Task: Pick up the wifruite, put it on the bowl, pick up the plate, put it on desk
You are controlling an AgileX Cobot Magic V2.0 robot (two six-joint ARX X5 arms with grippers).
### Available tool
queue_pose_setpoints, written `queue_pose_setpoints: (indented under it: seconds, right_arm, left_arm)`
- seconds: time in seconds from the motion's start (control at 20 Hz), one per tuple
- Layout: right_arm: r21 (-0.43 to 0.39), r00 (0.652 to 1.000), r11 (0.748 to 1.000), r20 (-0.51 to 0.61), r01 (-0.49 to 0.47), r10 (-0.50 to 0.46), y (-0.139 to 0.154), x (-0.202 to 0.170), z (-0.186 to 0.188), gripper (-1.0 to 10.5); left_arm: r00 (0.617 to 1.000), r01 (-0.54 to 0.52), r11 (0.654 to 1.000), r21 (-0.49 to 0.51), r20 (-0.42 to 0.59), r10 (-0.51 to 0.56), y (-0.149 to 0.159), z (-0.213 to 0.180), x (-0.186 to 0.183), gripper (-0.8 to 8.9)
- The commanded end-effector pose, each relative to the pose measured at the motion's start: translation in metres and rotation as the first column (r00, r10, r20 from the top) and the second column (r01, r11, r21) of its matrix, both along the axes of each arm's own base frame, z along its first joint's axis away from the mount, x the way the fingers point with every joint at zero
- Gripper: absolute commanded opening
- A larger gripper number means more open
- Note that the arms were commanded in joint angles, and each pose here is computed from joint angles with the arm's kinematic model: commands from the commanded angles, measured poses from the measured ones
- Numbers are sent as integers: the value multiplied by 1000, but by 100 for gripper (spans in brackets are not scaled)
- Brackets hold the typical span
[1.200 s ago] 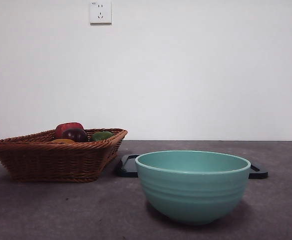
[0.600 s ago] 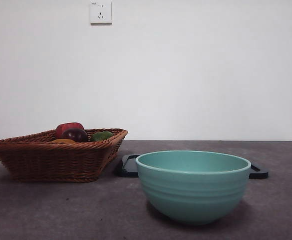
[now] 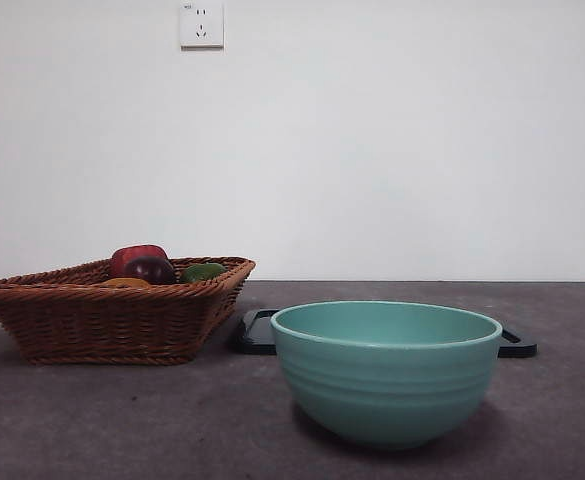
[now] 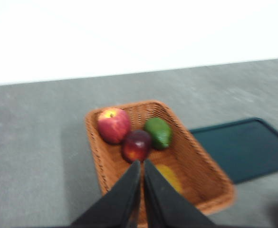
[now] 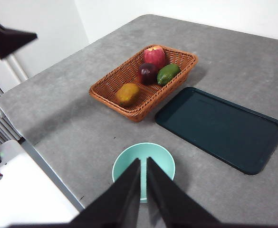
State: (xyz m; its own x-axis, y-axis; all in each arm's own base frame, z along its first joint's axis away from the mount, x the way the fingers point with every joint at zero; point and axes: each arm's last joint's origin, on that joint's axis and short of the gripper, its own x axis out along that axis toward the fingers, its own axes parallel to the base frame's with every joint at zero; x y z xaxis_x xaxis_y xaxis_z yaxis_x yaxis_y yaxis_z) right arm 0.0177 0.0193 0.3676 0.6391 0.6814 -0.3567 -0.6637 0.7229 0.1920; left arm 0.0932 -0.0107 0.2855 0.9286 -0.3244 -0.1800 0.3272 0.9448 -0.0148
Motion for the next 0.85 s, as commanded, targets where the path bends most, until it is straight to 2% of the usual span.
queue_pose_setpoints:
  seconds: [0.05,0.3,0.5,0.65,0.85]
  right_arm:
    - [13,1000,1000,18,-4,4,-1,-1,5,15]
    - [13,1000,1000,18,-5,4,-1,-1,5,15]
    - [13,1000,1000,18,-4,4,-1,-1,5,15]
    - [13,1000,1000,18,-4,4,-1,-1,5,15]
    - [13,1000,1000,18,-4,4,-1,-1,5,15]
  left_arm:
    - [999,-5,1000,17,47,4,1,-31,5,10]
    - [997,-28,1000,11,73,27,1,-75,8,10]
    - [989,-135,990,-37,57,136,4,-98,6,10]
    - [967,-244,966,-85,49,248,7,-107,5,10]
    - [945,-318,942,-111,50,325,9,-114,3,10]
